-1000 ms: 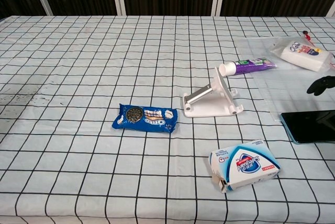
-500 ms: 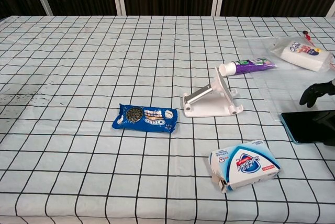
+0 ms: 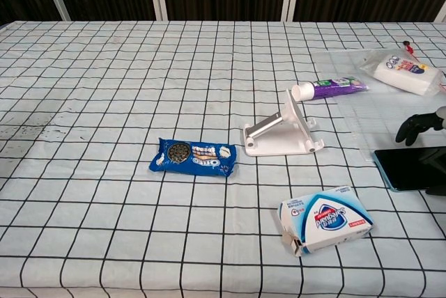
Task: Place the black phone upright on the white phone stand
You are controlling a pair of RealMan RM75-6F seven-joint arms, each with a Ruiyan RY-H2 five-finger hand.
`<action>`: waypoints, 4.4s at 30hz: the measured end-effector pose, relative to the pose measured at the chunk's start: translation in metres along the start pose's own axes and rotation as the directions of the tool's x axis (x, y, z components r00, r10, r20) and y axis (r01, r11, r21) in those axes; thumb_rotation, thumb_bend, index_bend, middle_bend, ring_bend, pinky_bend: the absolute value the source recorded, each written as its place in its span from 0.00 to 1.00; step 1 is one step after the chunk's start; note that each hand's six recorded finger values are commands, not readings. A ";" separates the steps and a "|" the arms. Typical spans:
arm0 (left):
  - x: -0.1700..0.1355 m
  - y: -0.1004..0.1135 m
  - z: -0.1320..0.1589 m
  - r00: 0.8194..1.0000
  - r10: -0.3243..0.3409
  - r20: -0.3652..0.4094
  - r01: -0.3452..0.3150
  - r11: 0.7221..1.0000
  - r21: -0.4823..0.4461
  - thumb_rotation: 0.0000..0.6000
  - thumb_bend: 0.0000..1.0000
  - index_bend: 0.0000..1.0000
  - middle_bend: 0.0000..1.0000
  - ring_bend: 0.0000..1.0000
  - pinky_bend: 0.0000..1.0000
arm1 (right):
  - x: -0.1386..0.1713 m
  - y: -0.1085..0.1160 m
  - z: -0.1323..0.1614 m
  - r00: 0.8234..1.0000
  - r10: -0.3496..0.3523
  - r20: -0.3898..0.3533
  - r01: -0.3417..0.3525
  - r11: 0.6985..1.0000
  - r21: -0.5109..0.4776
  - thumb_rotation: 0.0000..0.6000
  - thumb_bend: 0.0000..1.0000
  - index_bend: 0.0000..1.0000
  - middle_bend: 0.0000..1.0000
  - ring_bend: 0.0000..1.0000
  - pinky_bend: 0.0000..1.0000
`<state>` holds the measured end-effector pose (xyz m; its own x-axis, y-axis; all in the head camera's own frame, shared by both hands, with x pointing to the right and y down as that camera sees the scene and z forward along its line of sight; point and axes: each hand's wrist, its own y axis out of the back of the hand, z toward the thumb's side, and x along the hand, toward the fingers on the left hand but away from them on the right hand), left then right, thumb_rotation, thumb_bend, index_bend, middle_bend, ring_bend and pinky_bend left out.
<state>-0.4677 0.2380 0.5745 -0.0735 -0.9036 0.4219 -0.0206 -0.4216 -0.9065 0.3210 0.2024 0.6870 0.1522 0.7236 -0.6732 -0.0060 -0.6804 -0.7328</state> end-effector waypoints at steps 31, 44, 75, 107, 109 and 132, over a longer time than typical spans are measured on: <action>0.000 0.001 0.001 1.000 0.001 0.002 -0.001 1.000 -0.005 1.00 0.00 0.00 0.00 0.00 0.00 | -0.003 -0.006 -0.017 0.998 0.030 0.051 -0.031 0.999 0.023 1.00 0.21 0.39 0.37 0.26 0.25; 0.000 0.001 0.001 1.000 0.001 0.002 -0.001 1.000 -0.007 1.00 0.00 0.00 0.00 0.00 0.00 | -0.003 -0.008 -0.020 0.998 0.031 0.050 -0.032 0.999 0.025 1.00 0.36 0.58 0.57 0.49 0.51; 0.001 0.002 0.001 1.000 0.002 0.002 -0.002 1.000 -0.018 1.00 0.00 0.00 0.00 0.00 0.00 | -0.004 0.040 0.003 0.989 -0.149 0.000 0.142 0.944 -0.299 1.00 0.39 0.59 0.58 0.50 0.53; 0.005 0.001 0.006 0.999 -0.020 0.031 0.022 0.997 -0.080 1.00 0.00 0.00 0.00 0.00 0.00 | -0.033 0.065 0.081 0.976 -0.212 -0.040 0.052 0.411 -0.910 1.00 0.36 0.59 0.57 0.49 0.53; 0.006 0.000 0.006 0.999 -0.023 0.030 0.025 0.996 -0.083 1.00 0.00 0.00 0.00 0.00 0.00 | -0.035 0.063 0.083 0.976 -0.209 -0.056 0.033 0.398 -0.917 1.00 0.36 0.59 0.57 0.49 0.53; 0.008 -0.003 0.004 0.999 -0.038 0.005 0.038 0.996 -0.084 1.00 0.00 0.00 0.00 0.00 0.00 | -0.070 0.045 0.092 0.970 -0.133 -0.202 -0.150 0.324 -0.934 1.00 0.40 0.59 0.56 0.48 0.53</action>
<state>-0.4644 0.2316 0.5803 -0.0680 -0.8873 0.4561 -0.1073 -0.4480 -0.8876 0.2196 0.1319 0.6919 0.3480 0.7695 -0.5355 0.8985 -0.4367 -0.0437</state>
